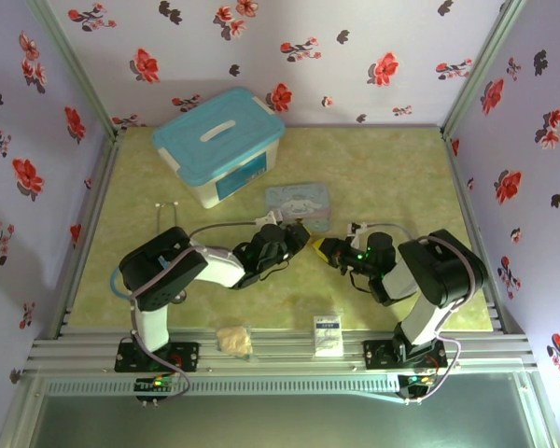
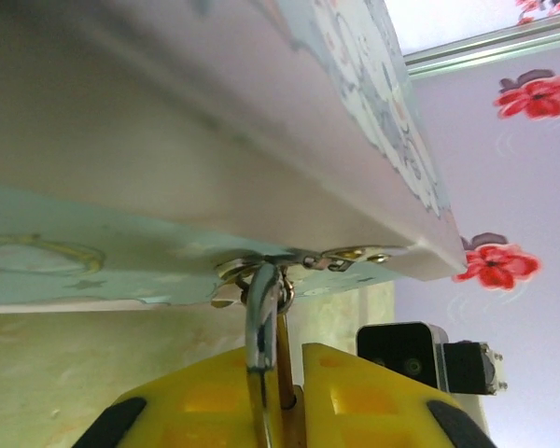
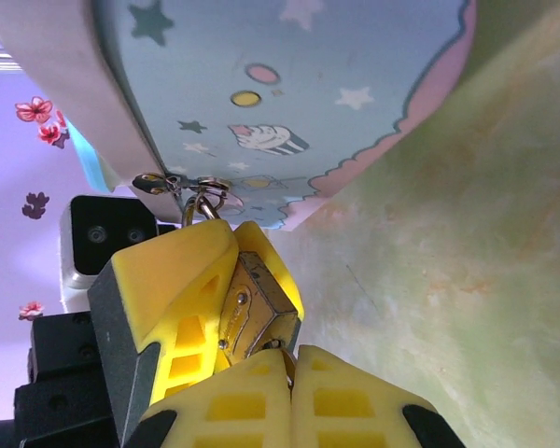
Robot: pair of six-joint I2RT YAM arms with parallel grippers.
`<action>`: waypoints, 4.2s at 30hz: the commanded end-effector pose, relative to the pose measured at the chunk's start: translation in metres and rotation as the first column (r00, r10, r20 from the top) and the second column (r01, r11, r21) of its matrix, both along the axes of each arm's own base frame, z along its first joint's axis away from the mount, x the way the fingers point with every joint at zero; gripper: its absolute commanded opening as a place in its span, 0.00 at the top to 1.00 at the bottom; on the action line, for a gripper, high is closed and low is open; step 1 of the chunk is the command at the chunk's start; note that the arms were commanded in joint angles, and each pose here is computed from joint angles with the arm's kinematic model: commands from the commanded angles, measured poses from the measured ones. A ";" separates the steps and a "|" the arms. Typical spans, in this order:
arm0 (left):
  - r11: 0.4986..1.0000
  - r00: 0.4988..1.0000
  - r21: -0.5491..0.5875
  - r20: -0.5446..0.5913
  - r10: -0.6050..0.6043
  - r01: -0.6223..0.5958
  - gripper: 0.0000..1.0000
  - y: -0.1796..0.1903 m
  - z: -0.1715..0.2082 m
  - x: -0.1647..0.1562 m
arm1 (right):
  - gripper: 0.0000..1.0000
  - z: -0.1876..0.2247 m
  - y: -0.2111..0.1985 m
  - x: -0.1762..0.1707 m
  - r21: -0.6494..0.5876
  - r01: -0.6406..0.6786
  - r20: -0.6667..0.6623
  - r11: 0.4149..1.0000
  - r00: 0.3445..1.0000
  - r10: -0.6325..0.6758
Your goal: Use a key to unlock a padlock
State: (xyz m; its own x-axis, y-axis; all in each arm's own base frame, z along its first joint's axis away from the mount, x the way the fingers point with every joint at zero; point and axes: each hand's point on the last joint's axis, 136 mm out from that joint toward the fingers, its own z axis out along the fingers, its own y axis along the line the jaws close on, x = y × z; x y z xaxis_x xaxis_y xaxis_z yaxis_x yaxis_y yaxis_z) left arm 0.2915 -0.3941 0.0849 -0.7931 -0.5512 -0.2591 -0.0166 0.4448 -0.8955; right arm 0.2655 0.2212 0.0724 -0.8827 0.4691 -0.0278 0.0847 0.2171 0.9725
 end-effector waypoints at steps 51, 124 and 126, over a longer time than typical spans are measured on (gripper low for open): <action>0.991 0.993 0.057 -0.016 -0.119 0.119 0.99 -0.010 -0.012 -0.028 | 0.70 -0.021 -0.046 -0.029 -0.720 -0.070 0.059 0.690 0.985 0.161; 0.934 0.967 0.255 -0.112 -0.229 0.251 0.92 0.023 -0.058 -0.040 | 0.54 -0.050 -0.004 -0.031 -0.749 0.007 0.227 0.662 0.942 0.246; 0.932 0.967 0.262 -0.111 -0.229 0.251 0.92 0.025 -0.058 -0.039 | 0.51 -0.047 -0.008 -0.031 -0.749 0.024 0.234 0.662 0.945 0.230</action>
State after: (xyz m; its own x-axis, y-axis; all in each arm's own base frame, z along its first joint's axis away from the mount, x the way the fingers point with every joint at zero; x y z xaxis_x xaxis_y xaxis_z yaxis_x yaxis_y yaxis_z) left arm 0.2592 -0.3844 0.0436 -0.9048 -0.2968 -0.3053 0.0664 0.6098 -0.7898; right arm 0.2287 0.2355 0.0317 -0.8191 0.0403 -0.5723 -0.3203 0.7954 0.5145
